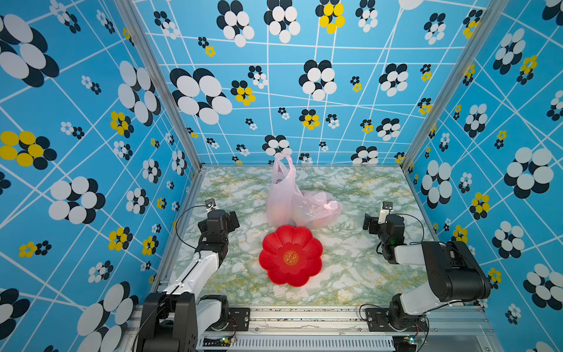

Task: Place the fruits into the plastic bag
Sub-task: Reset both arms

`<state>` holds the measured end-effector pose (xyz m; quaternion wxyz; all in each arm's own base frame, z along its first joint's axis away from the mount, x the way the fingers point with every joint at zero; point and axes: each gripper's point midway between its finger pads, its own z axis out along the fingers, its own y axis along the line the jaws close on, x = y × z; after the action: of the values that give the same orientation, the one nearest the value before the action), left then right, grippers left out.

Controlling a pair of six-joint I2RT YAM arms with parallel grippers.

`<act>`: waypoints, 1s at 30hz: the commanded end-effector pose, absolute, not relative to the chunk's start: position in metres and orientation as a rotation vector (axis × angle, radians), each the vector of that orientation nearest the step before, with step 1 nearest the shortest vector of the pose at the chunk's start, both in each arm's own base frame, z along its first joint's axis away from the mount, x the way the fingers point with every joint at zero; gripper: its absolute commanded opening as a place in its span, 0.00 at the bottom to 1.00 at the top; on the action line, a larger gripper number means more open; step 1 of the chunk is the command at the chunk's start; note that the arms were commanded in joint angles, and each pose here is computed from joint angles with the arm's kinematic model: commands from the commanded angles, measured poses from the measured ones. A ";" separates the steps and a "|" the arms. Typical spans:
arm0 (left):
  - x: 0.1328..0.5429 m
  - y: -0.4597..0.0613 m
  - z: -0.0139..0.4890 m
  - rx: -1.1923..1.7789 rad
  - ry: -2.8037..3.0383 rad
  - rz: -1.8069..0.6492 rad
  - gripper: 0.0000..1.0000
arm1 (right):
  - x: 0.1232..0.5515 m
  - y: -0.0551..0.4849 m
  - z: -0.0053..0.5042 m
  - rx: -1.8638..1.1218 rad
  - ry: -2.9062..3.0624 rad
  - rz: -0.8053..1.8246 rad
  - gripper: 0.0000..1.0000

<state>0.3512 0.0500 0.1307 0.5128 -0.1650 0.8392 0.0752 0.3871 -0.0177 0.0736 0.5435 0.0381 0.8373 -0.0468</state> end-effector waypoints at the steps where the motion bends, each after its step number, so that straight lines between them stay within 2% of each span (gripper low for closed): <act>1: 0.366 0.056 0.137 -0.387 1.941 0.171 0.99 | 0.395 -0.016 0.095 0.093 1.893 -0.077 0.99; 16: 0.380 0.020 0.121 -0.174 1.903 0.056 0.99 | 0.390 -0.027 0.098 0.161 1.852 -0.070 0.99; 23: 0.370 0.023 0.126 -0.188 1.846 0.002 0.99 | 0.381 -0.023 0.100 0.131 1.822 -0.058 0.99; 30: 0.366 0.052 0.122 -0.341 1.828 0.018 0.99 | 0.387 -0.023 0.098 0.131 1.843 -0.059 0.99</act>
<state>0.3602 0.0441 0.1120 0.5810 -0.1272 0.8037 0.0174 0.3804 -0.0230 0.0890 0.5919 0.0564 0.8035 -0.0293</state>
